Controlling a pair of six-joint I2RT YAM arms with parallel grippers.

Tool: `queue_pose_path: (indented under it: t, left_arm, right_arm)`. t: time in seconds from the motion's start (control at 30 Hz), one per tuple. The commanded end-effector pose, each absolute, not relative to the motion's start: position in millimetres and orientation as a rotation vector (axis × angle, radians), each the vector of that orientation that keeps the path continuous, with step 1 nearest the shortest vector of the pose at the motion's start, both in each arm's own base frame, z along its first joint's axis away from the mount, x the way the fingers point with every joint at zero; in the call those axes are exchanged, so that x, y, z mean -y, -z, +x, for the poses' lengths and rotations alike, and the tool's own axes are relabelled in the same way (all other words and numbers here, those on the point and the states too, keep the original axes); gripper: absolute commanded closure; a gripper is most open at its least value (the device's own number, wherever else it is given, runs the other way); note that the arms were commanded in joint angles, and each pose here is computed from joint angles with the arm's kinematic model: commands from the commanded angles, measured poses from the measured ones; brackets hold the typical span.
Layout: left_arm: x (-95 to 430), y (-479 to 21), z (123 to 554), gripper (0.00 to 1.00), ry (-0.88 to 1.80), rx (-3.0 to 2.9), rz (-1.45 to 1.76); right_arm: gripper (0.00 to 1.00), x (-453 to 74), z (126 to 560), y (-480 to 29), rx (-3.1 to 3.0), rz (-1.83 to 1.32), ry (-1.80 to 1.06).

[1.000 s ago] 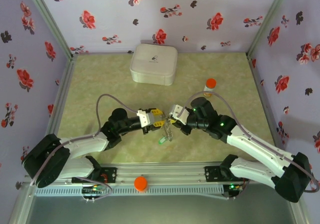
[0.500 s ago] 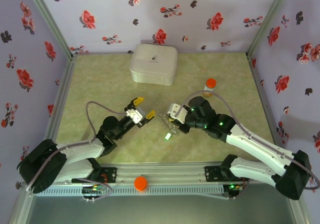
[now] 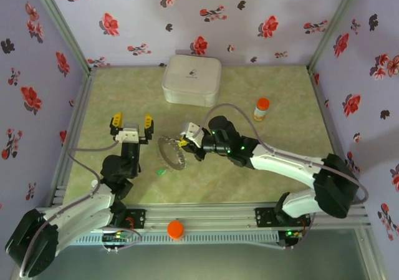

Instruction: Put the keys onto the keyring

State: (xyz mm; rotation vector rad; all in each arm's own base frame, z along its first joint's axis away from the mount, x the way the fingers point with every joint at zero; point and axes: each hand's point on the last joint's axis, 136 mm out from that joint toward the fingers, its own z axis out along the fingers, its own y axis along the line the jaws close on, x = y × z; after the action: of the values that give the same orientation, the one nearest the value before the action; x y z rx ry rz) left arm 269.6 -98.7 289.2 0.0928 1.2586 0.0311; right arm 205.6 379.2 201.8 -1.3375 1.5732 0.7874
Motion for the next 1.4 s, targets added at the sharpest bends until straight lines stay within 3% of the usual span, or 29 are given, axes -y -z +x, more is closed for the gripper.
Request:
queue_pose_path:
  t: [0.0, 0.63, 0.7, 0.8, 0.87, 0.93, 1.13, 1.23, 1.37]
  left_arm:
    - [86, -264, 273, 0.16, -0.065, -1.348, 0.037]
    - [78, -220, 310, 0.13, -0.177, -1.511, 0.019]
    - [68, -216, 314, 0.13, -0.211, -1.525, -0.009]
    - [52, -209, 320, 0.12, -0.239, -1.544, -0.061]
    - [45, -204, 322, 0.11, -0.242, -1.558, -0.097]
    - [42, -198, 325, 0.01, -0.255, -1.578, -0.111]
    - [20, -189, 335, 0.00, -0.293, -1.602, -0.164]
    - [6, -186, 347, 0.00, -0.285, -1.606, -0.201]
    - [-8, -179, 361, 0.00, -0.358, -1.614, -0.191]
  right_arm:
    - [1.00, -374, 220, -184, -1.633, -1.343, -0.694]
    - [0.98, -209, 217, -63, -2.062, -1.853, 0.295]
    - [0.91, -205, 218, -61, -2.075, -1.870, 0.317]
    - [0.69, -203, 219, -61, -2.102, -1.861, 0.294]
    - [0.60, -204, 220, -67, -2.121, -1.831, 0.257]
    - [0.56, -207, 227, -83, -2.132, -1.740, 0.196]
    - [0.39, -194, 278, -158, -2.102, -1.132, 0.017]
    - [0.29, -148, 329, -186, -1.999, -0.611, 0.055]
    - [0.29, -67, 372, -178, -1.965, -0.113, 0.103]
